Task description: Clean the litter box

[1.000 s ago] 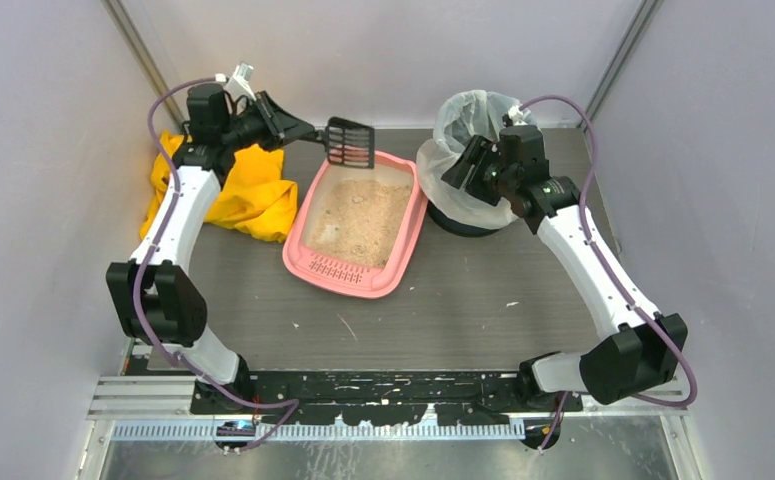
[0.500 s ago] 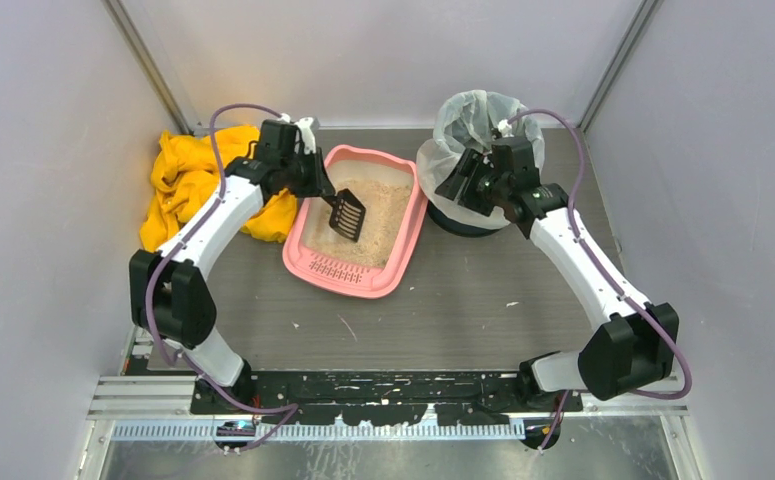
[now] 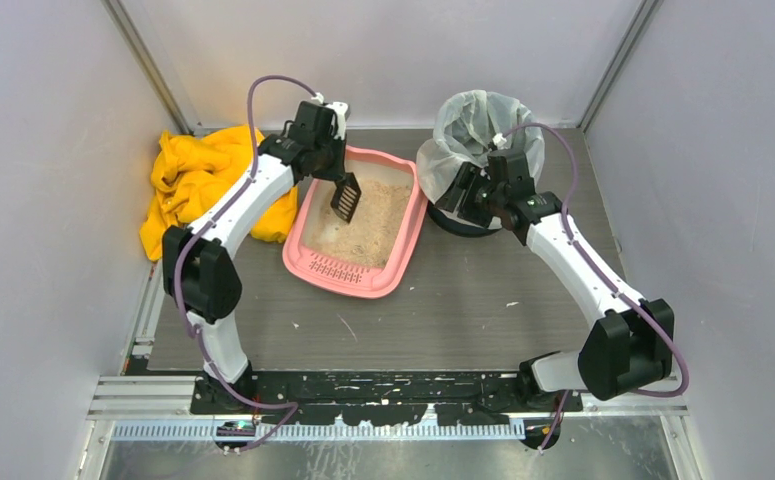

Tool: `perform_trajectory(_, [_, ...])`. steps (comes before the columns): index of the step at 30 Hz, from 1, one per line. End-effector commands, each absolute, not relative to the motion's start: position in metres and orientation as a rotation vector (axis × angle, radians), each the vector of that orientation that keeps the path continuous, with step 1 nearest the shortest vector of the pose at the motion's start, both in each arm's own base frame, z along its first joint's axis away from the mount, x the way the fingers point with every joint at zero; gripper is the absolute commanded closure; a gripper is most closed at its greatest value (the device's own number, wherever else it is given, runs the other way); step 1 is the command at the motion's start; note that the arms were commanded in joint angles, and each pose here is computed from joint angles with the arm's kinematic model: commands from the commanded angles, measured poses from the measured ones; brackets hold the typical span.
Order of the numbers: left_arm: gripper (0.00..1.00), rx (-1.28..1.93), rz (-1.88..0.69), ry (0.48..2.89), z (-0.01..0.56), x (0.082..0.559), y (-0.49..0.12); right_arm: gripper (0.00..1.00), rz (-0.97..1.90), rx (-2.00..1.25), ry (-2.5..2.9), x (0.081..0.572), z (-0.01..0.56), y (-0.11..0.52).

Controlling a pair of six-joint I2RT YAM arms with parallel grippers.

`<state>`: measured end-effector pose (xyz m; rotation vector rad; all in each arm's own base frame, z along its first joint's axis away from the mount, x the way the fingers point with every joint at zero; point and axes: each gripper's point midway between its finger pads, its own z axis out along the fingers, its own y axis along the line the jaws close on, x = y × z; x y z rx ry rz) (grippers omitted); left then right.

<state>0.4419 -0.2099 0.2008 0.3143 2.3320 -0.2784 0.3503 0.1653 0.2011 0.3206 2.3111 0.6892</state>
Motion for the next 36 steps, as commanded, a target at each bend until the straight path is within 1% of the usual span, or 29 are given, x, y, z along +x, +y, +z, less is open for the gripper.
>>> perform_trajectory(1, [1.0, 0.301, -0.185, 2.25, 0.228, 0.468, -0.201, 0.36, 0.704, 0.268, 2.261, 0.348, 0.214, 0.166])
perform_trajectory(6, [1.0, 0.331, -0.179, 2.21, 0.24, 0.482, -0.206, 0.36, 0.695, 0.271, 2.273, 0.343, 0.208, 0.164])
perform_trajectory(14, [1.0, 0.447, -0.092, 2.262, 0.21, 0.486, -0.209, 0.37, 0.666, 0.278, 2.282, 0.34, 0.204, 0.157])
perform_trajectory(18, [1.0, 0.472, -0.108, 2.306, 0.194, 0.481, -0.213, 0.37, 0.663, 0.282, 2.284, 0.341, 0.202, 0.156])
perform_trajectory(22, [1.0, 0.462, -0.229, 2.332, 0.19, 0.473, -0.228, 0.36, 0.66, 0.288, 2.289, 0.343, 0.2, 0.156])
perform_trajectory(27, [1.0, 0.498, -0.465, 2.389, 0.189, 0.46, -0.259, 0.37, 0.626, 0.292, 2.29, 0.344, 0.198, 0.151])
perform_trajectory(29, [1.0, 0.525, -0.506, 2.416, 0.187, 0.457, -0.265, 0.37, 0.589, 0.283, 2.288, 0.346, 0.2, 0.146])
perform_trajectory(33, [1.0, 0.561, -0.501, 2.485, 0.175, 0.454, -0.265, 0.37, 0.547, 0.278, 2.281, 0.347, 0.204, 0.138])
perform_trajectory(36, [1.0, 0.547, -0.574, 2.525, 0.169, 0.451, -0.266, 0.37, 0.542, 0.286, 2.279, 0.347, 0.204, 0.136])
